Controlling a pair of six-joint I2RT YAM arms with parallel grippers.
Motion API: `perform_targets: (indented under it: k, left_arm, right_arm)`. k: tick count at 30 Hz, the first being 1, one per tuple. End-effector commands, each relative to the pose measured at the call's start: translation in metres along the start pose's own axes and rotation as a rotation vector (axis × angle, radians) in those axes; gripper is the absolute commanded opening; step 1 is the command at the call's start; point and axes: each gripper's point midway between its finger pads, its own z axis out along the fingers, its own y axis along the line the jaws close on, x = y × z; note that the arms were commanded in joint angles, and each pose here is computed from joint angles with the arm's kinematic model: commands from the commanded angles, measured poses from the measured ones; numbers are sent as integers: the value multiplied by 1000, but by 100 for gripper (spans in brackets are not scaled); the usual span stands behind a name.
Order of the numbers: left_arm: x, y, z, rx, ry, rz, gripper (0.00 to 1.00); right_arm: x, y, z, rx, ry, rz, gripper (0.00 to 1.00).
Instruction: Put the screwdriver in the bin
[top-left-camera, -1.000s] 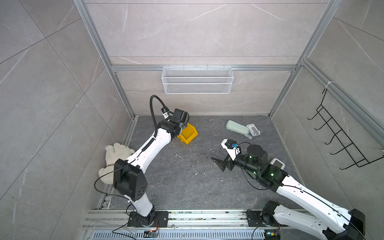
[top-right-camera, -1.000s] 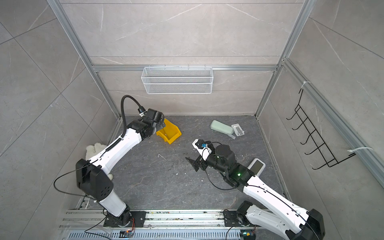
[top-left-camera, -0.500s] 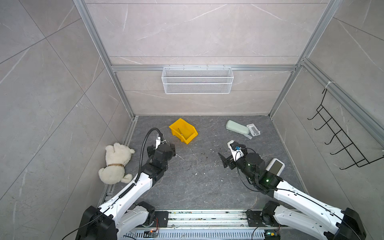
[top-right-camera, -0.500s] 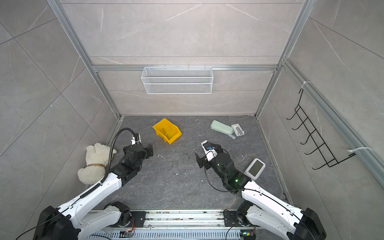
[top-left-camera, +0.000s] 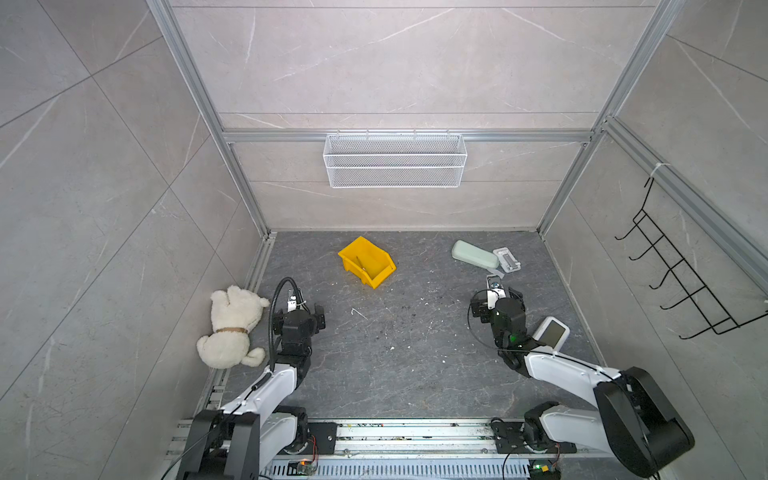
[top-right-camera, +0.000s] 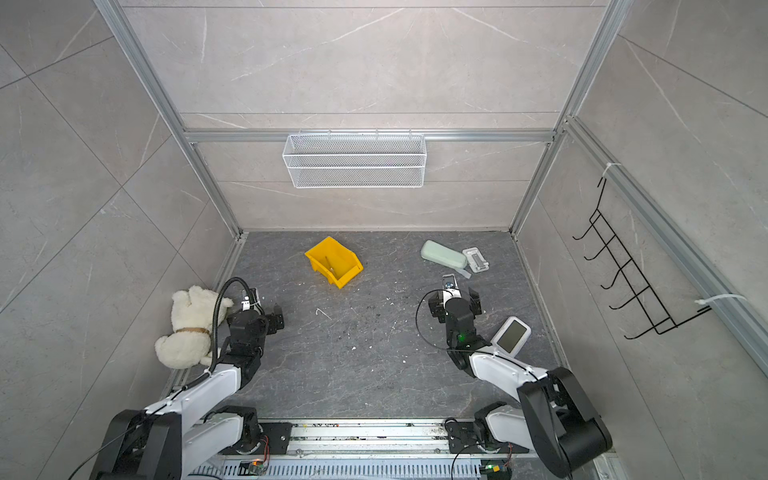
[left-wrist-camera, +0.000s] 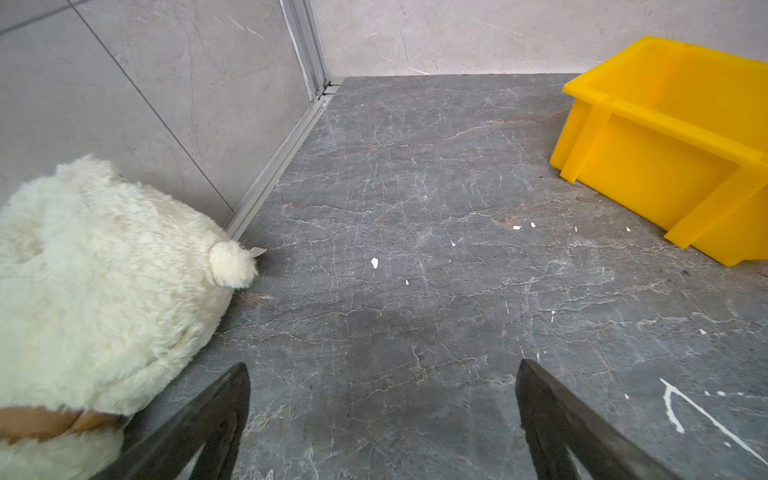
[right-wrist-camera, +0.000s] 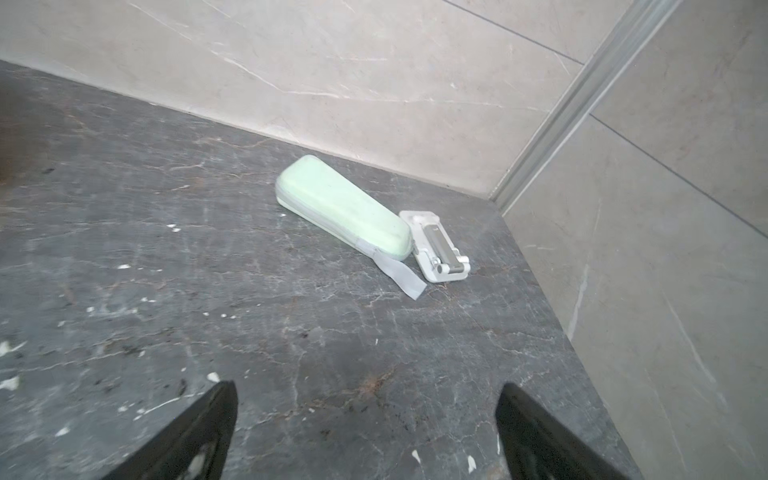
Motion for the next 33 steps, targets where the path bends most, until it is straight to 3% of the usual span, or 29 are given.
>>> perform_targets:
  k: [1, 4, 6, 10, 14, 33]
  left_arm:
    - [-34, -12, 12, 79, -143, -1, 100]
    - [-26, -12, 30, 69, -99, 8, 100]
    - [-18, -14, 37, 90, -84, 5, 100]
    - [-6, -20, 49, 144, -121, 3, 100]
    - [-1, -17, 60, 215, -25, -58, 100]
    - [0, -12, 59, 205, -12, -74, 100]
  right_arm:
    - [6, 1, 14, -37, -17, 84, 99]
    - [20, -6, 24, -22, -41, 137, 99]
    - [27, -6, 22, -84, -10, 172, 99]
    - [34, -7, 28, -115, -59, 209, 99]
    - [40, -8, 38, -153, 21, 235, 99]
    - [39, -10, 38, -155, 22, 230, 99]
